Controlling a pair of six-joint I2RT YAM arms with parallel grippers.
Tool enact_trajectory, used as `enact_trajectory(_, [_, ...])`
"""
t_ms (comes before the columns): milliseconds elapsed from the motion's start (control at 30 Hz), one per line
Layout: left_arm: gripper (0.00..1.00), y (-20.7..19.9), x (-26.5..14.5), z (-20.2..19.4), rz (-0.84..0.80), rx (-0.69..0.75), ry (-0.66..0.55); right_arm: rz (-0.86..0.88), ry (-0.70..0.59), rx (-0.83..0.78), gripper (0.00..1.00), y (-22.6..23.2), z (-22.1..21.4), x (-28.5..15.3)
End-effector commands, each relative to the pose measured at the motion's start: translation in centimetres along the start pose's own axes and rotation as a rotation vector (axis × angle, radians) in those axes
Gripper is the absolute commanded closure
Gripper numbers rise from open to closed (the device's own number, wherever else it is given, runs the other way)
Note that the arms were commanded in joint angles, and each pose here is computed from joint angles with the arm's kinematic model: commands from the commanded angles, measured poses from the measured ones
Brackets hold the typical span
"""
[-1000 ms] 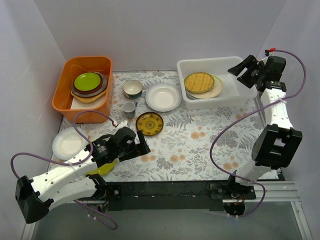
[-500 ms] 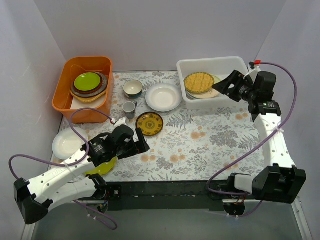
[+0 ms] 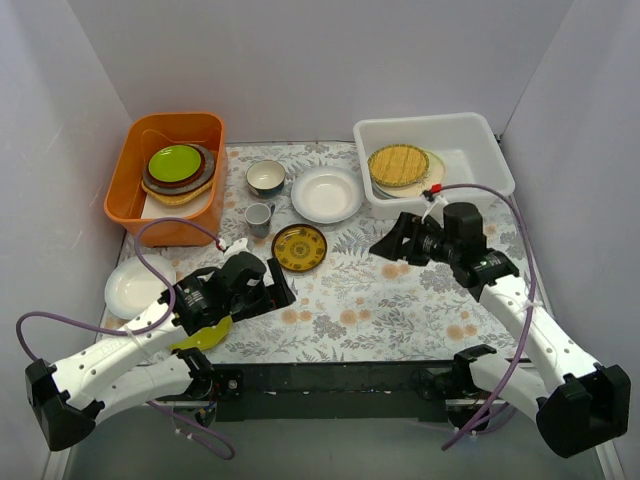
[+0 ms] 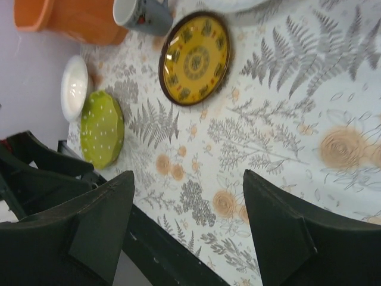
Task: Place the plates into the plastic bin on the countertop
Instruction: Pick up the plate from the corner of the board.
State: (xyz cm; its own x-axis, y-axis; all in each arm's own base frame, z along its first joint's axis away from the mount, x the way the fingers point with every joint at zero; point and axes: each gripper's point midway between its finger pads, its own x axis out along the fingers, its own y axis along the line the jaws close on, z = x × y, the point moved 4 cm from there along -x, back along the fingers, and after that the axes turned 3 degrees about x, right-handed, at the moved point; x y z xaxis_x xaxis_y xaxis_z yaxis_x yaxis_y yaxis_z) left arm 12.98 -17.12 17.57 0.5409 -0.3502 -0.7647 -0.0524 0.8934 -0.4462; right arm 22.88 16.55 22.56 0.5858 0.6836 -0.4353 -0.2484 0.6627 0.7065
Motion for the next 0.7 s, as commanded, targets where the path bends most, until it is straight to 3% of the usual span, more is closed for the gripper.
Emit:
enact_trajectory(0, [0.02, -0.4, -0.6, 0.9, 0.003, -0.011, -0.031, 0.013, 0.013, -0.018, 0.20, 0.8, -2.4, 0.9])
enact_trajectory(400, [0.02, -0.6, 1.4, 0.5, 0.026, 0.014, -0.004, 0.071, 0.222, -0.076, 0.20, 4.1, -10.8, 5.5])
enact_trajectory(667, [0.02, -0.2, 3.0, 3.2, 0.094, 0.041, -0.022, 0.103, 0.322, -0.070, 0.21, 5.6, -15.8, 8.7])
